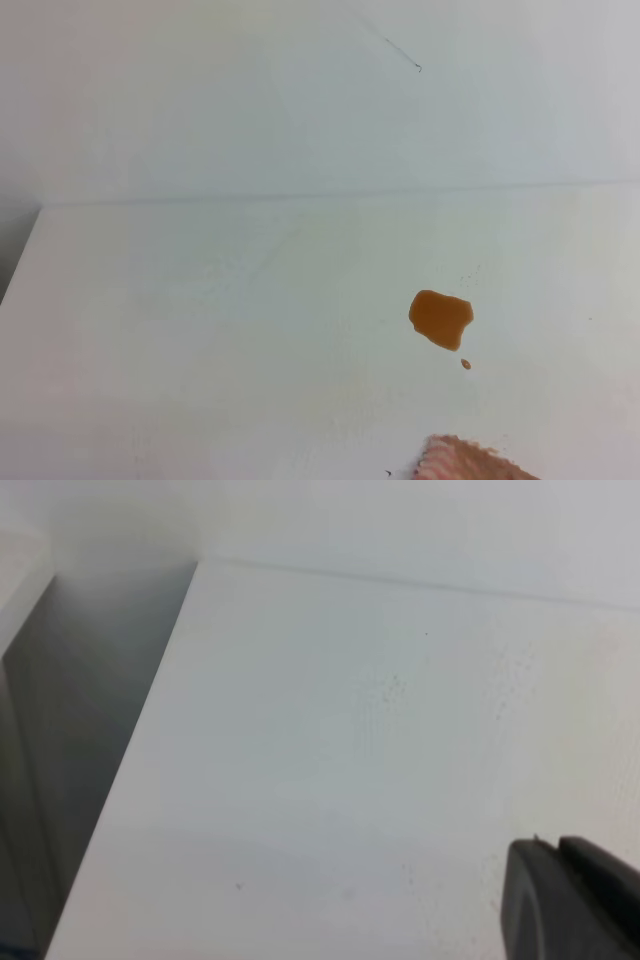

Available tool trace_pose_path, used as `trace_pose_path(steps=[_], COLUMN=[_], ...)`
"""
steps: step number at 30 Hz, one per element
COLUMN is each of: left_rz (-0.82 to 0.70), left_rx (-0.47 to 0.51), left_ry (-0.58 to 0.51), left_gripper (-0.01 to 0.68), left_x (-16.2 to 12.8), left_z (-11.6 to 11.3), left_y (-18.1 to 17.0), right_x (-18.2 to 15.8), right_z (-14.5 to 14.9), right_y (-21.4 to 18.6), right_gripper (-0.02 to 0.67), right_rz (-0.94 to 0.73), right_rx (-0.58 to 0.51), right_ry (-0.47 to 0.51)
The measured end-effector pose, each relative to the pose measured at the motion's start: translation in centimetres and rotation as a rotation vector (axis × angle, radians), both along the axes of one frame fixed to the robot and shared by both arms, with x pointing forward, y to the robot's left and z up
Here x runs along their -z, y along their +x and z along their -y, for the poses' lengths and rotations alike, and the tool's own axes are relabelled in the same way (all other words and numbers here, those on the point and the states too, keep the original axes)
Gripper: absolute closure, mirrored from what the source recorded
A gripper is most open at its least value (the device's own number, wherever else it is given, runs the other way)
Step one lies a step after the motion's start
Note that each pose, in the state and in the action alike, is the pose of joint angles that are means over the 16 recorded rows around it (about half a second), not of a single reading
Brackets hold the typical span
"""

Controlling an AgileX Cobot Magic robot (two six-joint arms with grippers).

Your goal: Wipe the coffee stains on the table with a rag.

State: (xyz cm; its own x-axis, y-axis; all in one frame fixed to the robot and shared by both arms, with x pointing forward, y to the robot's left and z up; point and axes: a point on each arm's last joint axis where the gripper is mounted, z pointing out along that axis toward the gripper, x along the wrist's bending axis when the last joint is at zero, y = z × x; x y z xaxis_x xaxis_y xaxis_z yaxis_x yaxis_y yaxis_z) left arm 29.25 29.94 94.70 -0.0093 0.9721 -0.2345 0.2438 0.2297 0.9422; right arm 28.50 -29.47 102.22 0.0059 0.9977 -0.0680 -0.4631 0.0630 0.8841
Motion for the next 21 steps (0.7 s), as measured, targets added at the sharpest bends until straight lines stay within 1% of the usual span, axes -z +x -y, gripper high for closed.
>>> trace_pose_path(steps=[4, 15, 21], left_rz=[0.0, 0.0, 0.0], left_rx=[0.0, 0.0, 0.0], left_ry=[0.0, 0.0, 0.0], left_gripper=[0.672, 0.672, 0.672], left_x=[0.0, 0.0, 0.0], left_z=[0.0, 0.0, 0.0], left_y=[0.0, 0.0, 0.0], right_x=[0.4, 2.3, 2.9], right_z=[0.1, 0.4, 0.6], right_y=[0.2, 0.8, 0.9], right_gripper=[0.651, 0.651, 0.651], right_rz=[-0.046, -0.272, -0.341], right_rx=[0.007, 0.042, 0.061], right_ry=[0.006, 0.028, 0.011])
